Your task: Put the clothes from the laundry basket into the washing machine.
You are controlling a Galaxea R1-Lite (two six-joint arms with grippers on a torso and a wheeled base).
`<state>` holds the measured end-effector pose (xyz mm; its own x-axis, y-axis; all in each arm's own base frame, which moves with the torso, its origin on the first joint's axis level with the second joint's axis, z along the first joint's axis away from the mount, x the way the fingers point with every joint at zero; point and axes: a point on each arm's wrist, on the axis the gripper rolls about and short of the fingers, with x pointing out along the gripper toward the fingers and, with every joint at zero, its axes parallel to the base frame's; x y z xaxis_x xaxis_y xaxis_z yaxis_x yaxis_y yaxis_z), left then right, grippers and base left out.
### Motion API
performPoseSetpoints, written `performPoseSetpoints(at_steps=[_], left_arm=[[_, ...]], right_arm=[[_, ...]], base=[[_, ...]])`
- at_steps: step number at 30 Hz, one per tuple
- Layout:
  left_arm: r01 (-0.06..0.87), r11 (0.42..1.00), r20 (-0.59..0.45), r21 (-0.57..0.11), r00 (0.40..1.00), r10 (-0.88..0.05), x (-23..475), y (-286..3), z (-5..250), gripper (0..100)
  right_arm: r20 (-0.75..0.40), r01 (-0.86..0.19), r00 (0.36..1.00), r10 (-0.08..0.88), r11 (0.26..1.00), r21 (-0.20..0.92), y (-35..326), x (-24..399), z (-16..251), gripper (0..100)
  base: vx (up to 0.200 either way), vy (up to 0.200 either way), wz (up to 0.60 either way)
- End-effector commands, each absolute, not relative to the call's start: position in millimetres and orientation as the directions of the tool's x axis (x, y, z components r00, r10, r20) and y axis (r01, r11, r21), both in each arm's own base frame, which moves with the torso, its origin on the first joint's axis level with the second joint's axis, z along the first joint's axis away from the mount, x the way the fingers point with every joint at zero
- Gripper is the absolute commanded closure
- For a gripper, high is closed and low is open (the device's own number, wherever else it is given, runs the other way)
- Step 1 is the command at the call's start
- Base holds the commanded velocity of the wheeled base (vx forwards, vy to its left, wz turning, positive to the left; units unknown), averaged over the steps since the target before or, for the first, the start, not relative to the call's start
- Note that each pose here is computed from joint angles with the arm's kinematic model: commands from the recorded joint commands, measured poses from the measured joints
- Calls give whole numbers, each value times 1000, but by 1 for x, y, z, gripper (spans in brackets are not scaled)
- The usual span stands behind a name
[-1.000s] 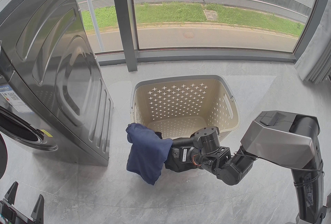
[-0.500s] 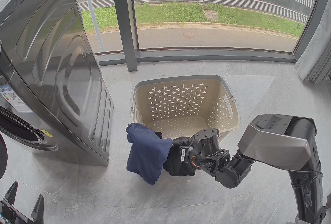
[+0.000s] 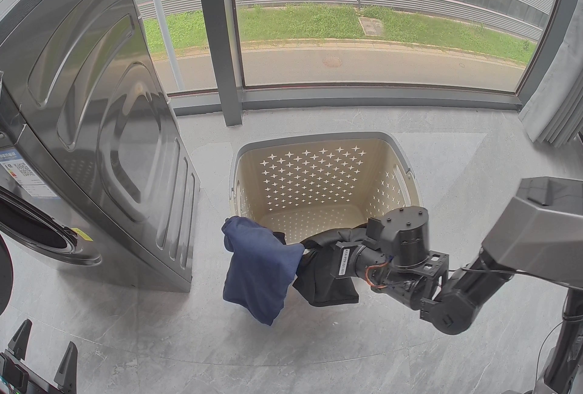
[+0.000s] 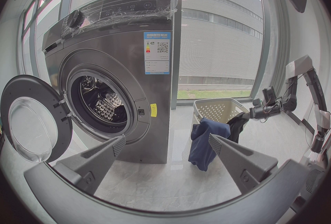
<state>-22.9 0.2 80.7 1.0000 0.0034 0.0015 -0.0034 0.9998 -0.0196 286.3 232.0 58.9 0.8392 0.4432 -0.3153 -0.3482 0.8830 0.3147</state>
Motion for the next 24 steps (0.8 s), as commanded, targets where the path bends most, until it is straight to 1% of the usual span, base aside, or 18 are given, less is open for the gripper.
performPoseSetpoints(at_steps=[1, 2, 4, 5, 6, 8, 9, 11, 13, 15, 16, 18, 20, 24], left_arm=[[-3, 1000, -8, -17, 1000, 3, -22, 0, 76, 0], [-3, 1000, -6, -15, 1000, 3, -22, 0, 76, 0], [-3, 1000, -6, -15, 1000, 3, -22, 0, 76, 0], [1, 1000, -6, -11, 1000, -2, -22, 0, 76, 0], [6, 1000, -8, -6, 1000, -6, -22, 0, 76, 0], [8, 1000, -6, -3, 1000, -8, -22, 0, 76, 0], [8, 1000, -6, -2, 1000, -8, -22, 0, 76, 0], [6, 1000, -8, 1, 1000, -6, -22, 0, 76, 0], [5, 1000, -9, 5, 1000, -5, -22, 0, 76, 0], [5, 1000, -9, 3, 1000, -5, -22, 0, 76, 0], [6, 1000, -9, 1, 1000, -6, -22, 0, 76, 0], [8, 1000, -9, 3, 1000, -8, -22, 0, 76, 0], [8, 1000, -8, 5, 1000, -8, -22, 0, 76, 0], [6, 1000, -9, 3, 1000, -6, -22, 0, 76, 0]], right_arm=[[-182, -430, 847, 499, 846, 316, 205, 241, 125, 100], [-165, -442, 845, 509, 838, 319, 200, 234, 132, 100], [-164, -444, 844, 510, 837, 320, 199, 233, 133, 100], [-123, -494, 823, 554, 806, 326, 188, 217, 148, 100], [-100, -515, 816, 570, 794, 323, 183, 211, 156, 100], [-79, -528, 813, 576, 789, 315, 179, 207, 161, 100], [-38, -542, 815, 578, 785, 300, 171, 200, 173, 100], [-12, -551, 815, 580, 781, 292, 168, 197, 179, 100], [41, -579, 803, 594, 764, 285, 164, 189, 193, 100], [55, -589, 798, 600, 758, 279, 163, 187, 195, 100], [73, -606, 790, 609, 757, 246, 162, 185, 196, 100], [78, -614, 786, 613, 759, 216, 160, 183, 193, 100], [81, -626, 776, 625, 751, 210, 160, 182, 190, 100], [70, -630, 773, 630, 749, 206, 160, 183, 186, 100]], base=[[0, 0, 0], [0, 0, 0], [0, 0, 0], [0, 0, 0], [0, 0, 0], [0, 0, 0], [0, 0, 0], [0, 0, 0], [0, 0, 0], [0, 0, 0], [0, 0, 0], [0, 0, 0], [0, 0, 0], [-200, 0, 0]])
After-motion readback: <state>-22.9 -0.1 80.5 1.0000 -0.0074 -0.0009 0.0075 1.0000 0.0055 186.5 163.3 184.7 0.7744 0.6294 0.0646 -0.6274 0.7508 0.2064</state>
